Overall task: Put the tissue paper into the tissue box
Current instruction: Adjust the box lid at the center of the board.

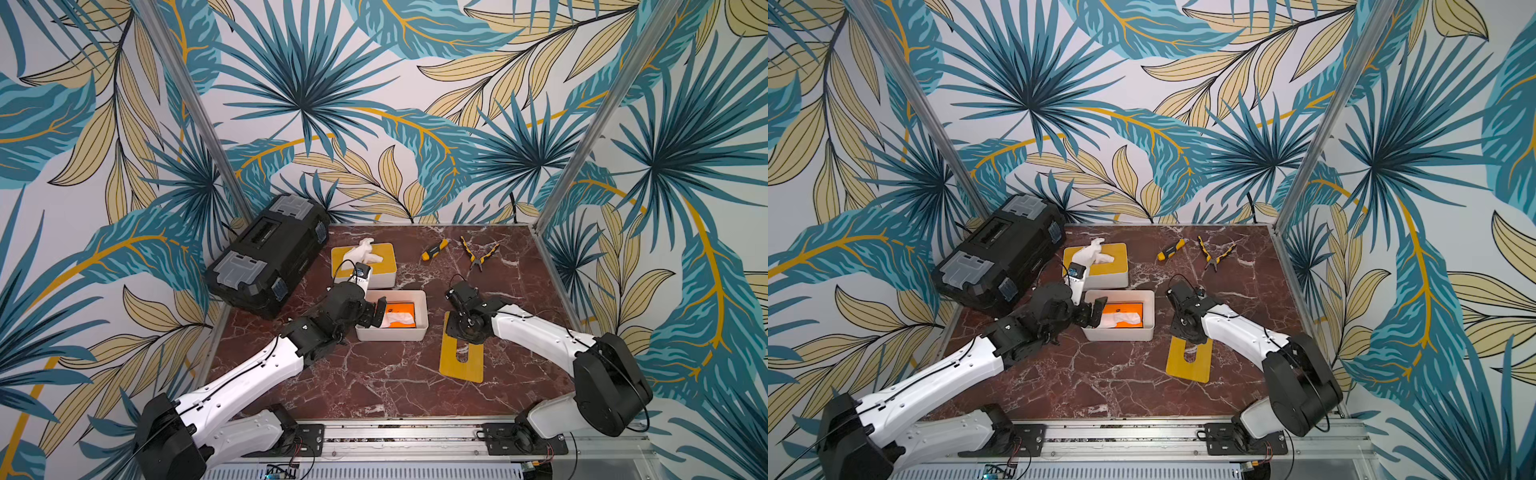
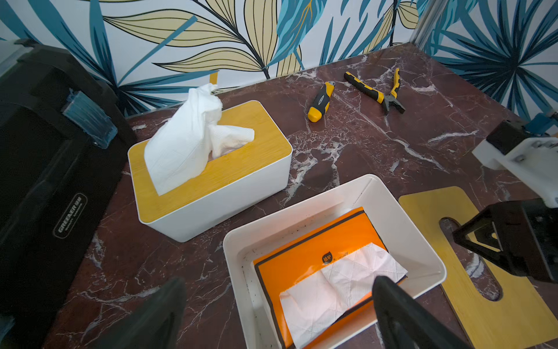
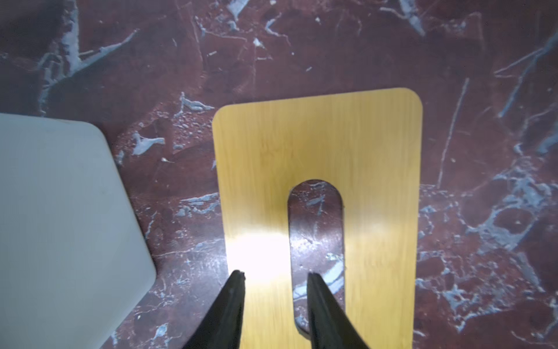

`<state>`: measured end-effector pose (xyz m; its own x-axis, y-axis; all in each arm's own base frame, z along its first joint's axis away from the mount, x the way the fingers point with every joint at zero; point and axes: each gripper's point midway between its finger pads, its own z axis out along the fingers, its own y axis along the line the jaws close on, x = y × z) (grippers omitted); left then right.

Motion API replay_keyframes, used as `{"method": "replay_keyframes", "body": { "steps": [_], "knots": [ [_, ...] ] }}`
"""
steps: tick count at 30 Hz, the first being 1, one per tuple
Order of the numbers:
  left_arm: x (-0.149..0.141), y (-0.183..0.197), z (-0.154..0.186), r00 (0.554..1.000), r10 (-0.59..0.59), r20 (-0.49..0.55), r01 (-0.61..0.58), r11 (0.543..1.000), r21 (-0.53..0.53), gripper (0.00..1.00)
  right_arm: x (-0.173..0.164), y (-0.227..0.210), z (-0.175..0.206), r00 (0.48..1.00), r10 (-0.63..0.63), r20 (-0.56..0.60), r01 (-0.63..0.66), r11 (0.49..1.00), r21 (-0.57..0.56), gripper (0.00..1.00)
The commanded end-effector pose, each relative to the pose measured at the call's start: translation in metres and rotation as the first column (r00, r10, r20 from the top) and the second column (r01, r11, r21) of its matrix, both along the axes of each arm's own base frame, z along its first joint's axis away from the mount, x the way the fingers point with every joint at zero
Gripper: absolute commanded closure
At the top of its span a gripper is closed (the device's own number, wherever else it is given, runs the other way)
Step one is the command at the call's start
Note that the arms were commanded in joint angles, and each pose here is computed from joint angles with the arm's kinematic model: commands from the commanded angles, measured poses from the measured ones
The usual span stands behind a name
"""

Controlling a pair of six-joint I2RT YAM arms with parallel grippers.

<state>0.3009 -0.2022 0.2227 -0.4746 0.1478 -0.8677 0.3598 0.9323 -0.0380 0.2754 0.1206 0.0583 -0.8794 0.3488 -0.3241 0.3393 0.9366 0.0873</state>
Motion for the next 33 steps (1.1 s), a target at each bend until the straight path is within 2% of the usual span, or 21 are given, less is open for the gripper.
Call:
{"method": "replay_keyframes", "body": {
  "steps": [1,6,18,26,33],
  "knots": [
    [-0.003,0.004,-0.006,1.0,0.001,-0.01,-0.001,1.0,0.002,0.0,-0.019,-0.031,-0.003,0.998,-0.061,-0.015,0.059,0.993,-0.105,0.53],
    [-0.003,0.004,-0.008,1.0,-0.002,-0.013,0.002,1.0,0.004,0.0,-0.033,-0.046,-0.013,0.994,-0.099,-0.039,0.095,0.99,-0.106,0.4],
    [-0.004,0.003,-0.008,1.0,-0.008,-0.012,0.008,1.0,0.003,0.0,-0.04,-0.055,-0.04,0.984,-0.133,-0.115,0.123,0.988,-0.093,0.32],
    [-0.005,0.004,-0.009,1.0,-0.008,-0.014,0.008,1.0,0.004,0.0,-0.038,-0.05,-0.042,0.984,-0.107,-0.144,0.095,0.992,-0.085,0.32],
    [-0.005,0.005,-0.01,1.0,-0.007,-0.014,0.007,1.0,0.005,0.0,-0.032,-0.045,-0.044,0.978,-0.092,-0.186,0.075,0.992,-0.098,0.41]
  ]
}}
